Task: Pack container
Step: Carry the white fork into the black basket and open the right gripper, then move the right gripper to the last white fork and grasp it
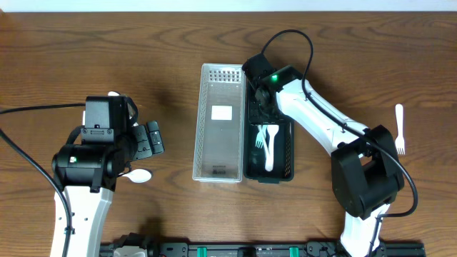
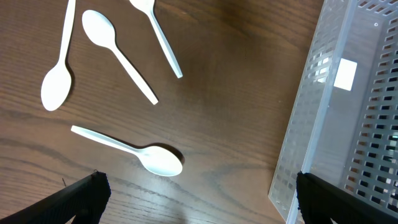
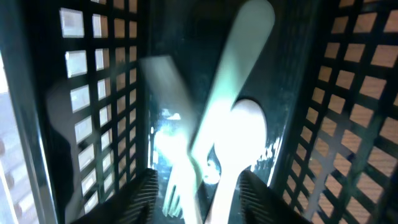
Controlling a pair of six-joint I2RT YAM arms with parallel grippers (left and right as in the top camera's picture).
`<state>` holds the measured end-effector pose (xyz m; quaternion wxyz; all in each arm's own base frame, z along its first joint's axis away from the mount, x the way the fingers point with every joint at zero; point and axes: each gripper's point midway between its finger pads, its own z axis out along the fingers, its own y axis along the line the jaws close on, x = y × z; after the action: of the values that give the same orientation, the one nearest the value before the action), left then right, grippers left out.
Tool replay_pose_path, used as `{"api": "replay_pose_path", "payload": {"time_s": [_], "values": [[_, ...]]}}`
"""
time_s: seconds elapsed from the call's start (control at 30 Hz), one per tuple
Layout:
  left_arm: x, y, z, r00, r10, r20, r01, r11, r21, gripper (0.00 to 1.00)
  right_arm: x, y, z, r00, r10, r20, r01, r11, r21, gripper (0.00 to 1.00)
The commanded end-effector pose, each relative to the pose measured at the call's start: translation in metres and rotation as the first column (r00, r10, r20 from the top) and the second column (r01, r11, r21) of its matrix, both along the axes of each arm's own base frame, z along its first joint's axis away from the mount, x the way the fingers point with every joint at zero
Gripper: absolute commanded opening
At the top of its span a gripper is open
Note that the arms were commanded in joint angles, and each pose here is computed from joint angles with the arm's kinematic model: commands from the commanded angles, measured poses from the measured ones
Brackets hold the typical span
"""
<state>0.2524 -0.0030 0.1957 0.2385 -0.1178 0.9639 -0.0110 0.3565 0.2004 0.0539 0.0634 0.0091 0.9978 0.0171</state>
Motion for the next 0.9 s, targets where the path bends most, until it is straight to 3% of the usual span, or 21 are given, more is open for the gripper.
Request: {"api": "replay_pose_path", "payload": {"time_s": [0.0,0.1,0.23,0.3,0.4,0.47,0.63,0.87], "values": [[0.002,0.003,0.005,1.000,0.018,0.012,-0.018,1.000,0.002,0.98,0.006,0.001,0.013,0.999,0.020,0.034,-0.020,1.000,0.002,0.51],[0.002,0.003,0.005,1.000,0.019,0.013,-0.019,1.000,0.002,0.98,0.016,-0.002,0.041,0.997,0.008,0.076,-0.010,1.000,0.022,0.50],[0.002,0.003,0.005,1.000,0.018,0.012,-0.018,1.000,0.002,0.98,0.042,-0.018,0.111,0.977,-0.013,0.212,-0.003,0.997,0.075,0.51],[0.002,0.003,0.005,1.000,0.019,0.012,-0.019,1.000,0.002,0.98,0.054,-0.040,0.150,0.955,-0.029,0.294,0.005,0.997,0.081,0.52],[0.002,0.003,0.005,1.000,0.019,0.012,-0.019,1.000,0.002,0.98,0.065,-0.087,0.202,0.913,-0.059,0.403,0.035,0.997,0.066,0.63],[0.002,0.003,0.005,1.000,0.019,0.012,-0.019,1.000,0.002,0.98,0.066,-0.126,0.222,0.896,-0.094,0.434,0.081,0.995,0.050,0.63],[0.002,0.003,0.005,1.000,0.019,0.013,-0.019,1.000,0.002,0.98,0.045,-0.244,0.222,0.896,-0.228,0.381,0.257,0.966,-0.026,0.68],[0.002,0.003,0.005,1.000,0.019,0.012,-0.019,1.000,0.002,0.98,0.016,-0.353,0.164,0.909,-0.347,0.232,0.379,0.919,-0.108,0.84]]}}
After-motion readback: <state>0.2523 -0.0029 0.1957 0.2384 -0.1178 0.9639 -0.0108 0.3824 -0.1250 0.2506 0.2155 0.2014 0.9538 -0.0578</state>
